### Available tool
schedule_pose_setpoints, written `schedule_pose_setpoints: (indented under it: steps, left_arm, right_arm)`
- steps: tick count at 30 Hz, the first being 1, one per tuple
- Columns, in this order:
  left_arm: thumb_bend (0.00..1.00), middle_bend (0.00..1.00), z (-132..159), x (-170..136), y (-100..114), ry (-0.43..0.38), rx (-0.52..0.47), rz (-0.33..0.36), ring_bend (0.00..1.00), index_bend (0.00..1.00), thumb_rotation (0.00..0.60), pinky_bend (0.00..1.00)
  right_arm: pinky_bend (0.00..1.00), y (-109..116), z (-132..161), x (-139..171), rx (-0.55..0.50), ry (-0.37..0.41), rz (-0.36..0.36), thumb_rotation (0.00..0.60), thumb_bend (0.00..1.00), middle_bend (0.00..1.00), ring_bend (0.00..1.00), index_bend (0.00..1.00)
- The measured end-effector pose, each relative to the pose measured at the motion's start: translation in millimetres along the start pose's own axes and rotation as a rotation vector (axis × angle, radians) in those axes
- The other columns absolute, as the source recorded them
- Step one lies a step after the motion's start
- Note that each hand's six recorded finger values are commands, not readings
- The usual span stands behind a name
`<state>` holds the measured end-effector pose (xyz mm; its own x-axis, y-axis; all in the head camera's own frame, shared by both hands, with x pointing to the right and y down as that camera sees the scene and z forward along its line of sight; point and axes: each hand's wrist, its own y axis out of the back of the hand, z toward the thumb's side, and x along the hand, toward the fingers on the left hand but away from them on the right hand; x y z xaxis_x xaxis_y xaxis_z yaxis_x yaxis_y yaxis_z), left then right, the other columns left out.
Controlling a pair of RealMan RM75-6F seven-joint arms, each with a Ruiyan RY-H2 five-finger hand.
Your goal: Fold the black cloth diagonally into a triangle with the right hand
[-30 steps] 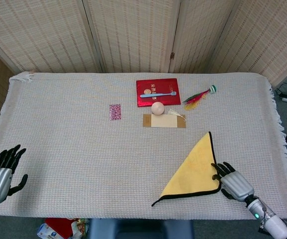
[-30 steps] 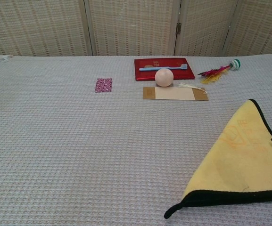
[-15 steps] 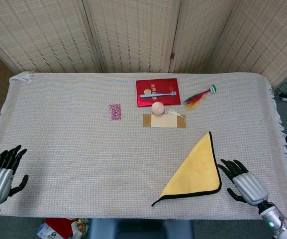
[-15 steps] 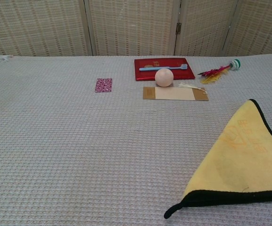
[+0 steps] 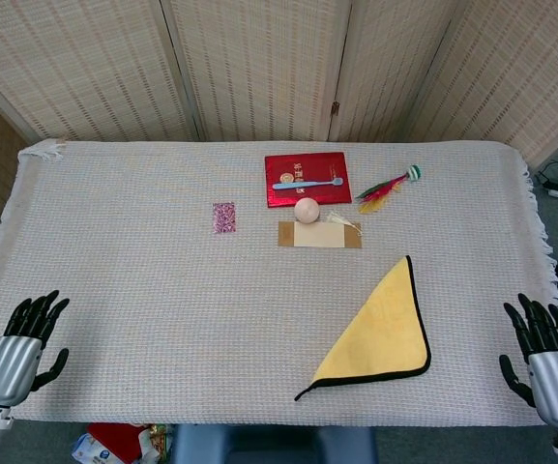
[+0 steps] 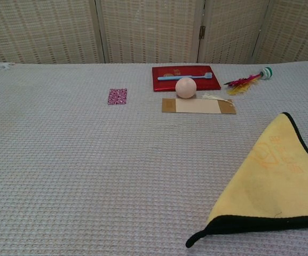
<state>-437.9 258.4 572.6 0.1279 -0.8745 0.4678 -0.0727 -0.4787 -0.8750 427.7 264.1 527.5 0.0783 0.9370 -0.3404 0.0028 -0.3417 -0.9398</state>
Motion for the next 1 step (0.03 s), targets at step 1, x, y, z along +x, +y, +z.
schedule_pose_setpoints:
  steps: [1]
  left_arm:
    - [0.5, 0.01, 0.5, -0.5, -0.5, 0.002, -0.001, -0.004, 0.0, 0.08, 0.6, 0.0]
  right_arm:
    - [0.0, 2.1, 0.3, 2.0, -0.001, 0.0, -0.001, 0.6, 0.49, 0.0, 0.0, 0.0]
